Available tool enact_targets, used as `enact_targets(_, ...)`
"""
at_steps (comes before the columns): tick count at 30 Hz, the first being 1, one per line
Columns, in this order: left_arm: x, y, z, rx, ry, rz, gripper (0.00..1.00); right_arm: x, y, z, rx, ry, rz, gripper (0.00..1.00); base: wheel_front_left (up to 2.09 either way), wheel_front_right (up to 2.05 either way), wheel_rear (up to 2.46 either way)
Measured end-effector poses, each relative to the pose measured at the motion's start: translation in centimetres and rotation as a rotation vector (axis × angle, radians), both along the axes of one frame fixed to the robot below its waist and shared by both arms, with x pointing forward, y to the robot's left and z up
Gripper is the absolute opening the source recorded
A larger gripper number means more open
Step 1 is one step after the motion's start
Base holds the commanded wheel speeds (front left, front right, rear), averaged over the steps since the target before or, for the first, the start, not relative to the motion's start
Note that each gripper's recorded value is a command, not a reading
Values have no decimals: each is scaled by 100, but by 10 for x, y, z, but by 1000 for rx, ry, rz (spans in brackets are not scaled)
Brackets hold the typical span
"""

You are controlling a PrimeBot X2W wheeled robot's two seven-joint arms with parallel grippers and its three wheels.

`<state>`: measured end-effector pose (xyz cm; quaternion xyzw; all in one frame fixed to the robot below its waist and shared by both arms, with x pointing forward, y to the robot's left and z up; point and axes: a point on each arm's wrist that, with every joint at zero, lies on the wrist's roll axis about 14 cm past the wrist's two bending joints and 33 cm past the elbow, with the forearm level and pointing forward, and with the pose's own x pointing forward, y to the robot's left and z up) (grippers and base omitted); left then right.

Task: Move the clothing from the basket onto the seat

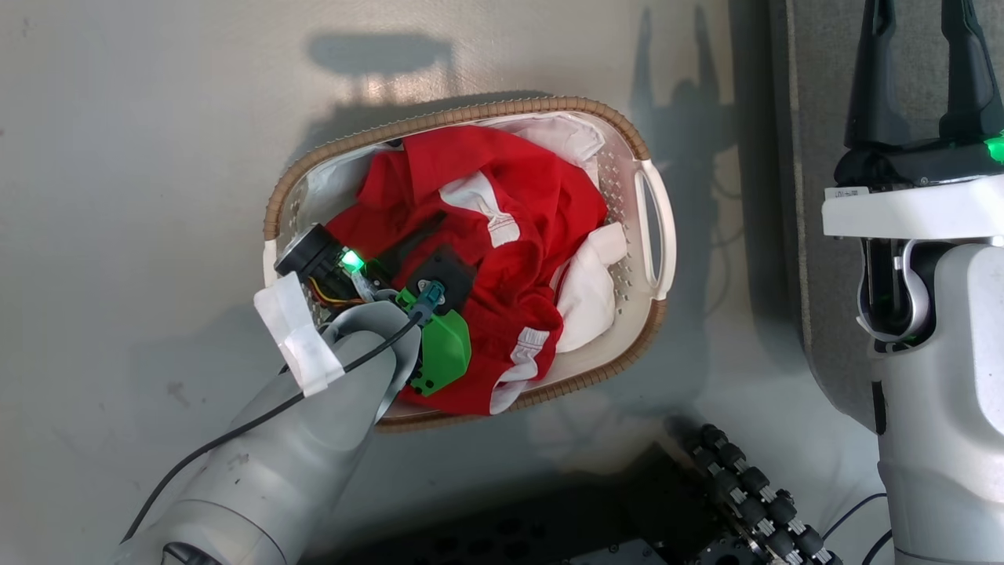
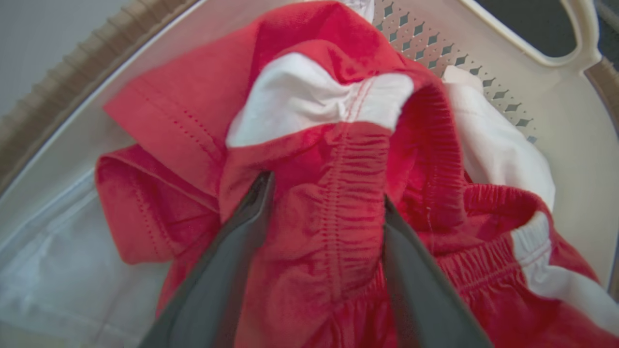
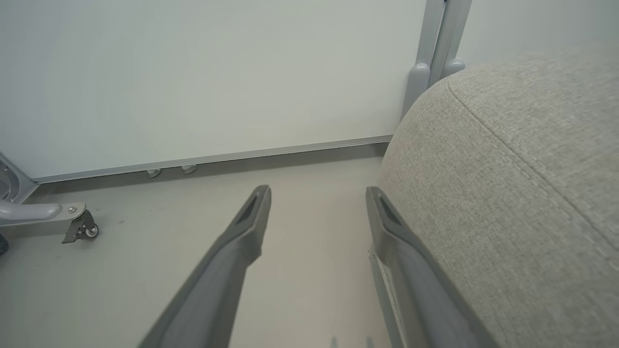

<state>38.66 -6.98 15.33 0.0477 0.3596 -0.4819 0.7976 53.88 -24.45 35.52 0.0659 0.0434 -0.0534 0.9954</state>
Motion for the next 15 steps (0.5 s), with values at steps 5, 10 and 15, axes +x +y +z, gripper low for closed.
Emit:
enact_targets(5,-2,-1,1,-5,14,11,0,-1,-1,2,2,-1,-4,100,0,0,0)
enact_targets(10,-3,-9,17,-43,0,15,0,-3,-2,9,5,-8,-10,100,0,0,0)
enact_targets(15,-5,-10,39,-74,-11,48,0,-10,1,19,6,-12,-4,100,0,0,0)
